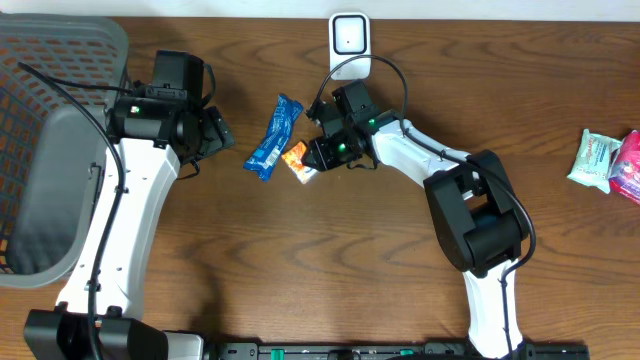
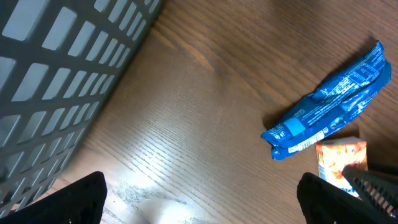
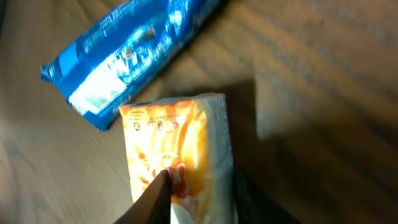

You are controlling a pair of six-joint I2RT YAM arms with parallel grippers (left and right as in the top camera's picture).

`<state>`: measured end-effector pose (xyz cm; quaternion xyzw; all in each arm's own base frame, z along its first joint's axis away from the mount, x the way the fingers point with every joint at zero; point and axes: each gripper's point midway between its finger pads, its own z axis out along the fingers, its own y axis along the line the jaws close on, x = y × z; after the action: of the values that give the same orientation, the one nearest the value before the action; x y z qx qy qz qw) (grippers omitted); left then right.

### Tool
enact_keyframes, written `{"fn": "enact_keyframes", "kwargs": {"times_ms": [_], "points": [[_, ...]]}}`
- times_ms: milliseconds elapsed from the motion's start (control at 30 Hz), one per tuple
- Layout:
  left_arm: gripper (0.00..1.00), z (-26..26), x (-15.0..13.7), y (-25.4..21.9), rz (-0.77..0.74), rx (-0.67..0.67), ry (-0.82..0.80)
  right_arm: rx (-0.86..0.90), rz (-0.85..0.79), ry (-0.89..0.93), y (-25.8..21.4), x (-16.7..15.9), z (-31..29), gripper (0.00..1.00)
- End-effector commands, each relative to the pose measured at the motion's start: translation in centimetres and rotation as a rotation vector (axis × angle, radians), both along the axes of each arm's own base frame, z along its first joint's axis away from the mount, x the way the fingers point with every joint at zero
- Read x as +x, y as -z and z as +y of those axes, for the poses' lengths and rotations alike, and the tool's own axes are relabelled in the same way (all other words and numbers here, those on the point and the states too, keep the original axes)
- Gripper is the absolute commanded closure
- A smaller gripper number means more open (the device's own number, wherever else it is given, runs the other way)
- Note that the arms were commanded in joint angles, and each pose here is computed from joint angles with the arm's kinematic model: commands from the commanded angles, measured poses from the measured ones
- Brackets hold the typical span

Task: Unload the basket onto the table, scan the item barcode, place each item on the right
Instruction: 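Grasp the orange pack with the right gripper and lift it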

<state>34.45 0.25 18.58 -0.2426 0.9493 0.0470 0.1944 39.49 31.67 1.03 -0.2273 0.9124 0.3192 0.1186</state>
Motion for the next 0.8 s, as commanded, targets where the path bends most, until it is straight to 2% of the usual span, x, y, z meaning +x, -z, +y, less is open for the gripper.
{"fn": "enact_keyframes", "kwargs": {"times_ms": [0,167,300,433,767], "points": [[0.02,0.4,-0.2,-0.1,-0.001,0.017,-0.012,-0.022,0.050,-0.003,0.3,-1.2,-0.1,0.71],[0.02,0.4,-0.2,-0.1,-0.001,0.017,-0.012,-0.103,0.107,0.057,2.0,-2.3,-1.2,0.78],[0.02,0.4,-0.2,-0.1,-0.001,0.017,-0.012,-0.114,0.169,0.114,2.6,-3.1,-1.3,0.99],[0.02,0.4,-0.2,-0.1,-0.001,0.017,-0.012,-0.099,0.241,0.158,2.6,-4.1,-0.5,0.99],[0.02,0.4,-0.2,-0.1,-0.001,0.017,-0.012,0.184,0.469,0.081,-1.5,-6.2,2.1,0.99]]}}
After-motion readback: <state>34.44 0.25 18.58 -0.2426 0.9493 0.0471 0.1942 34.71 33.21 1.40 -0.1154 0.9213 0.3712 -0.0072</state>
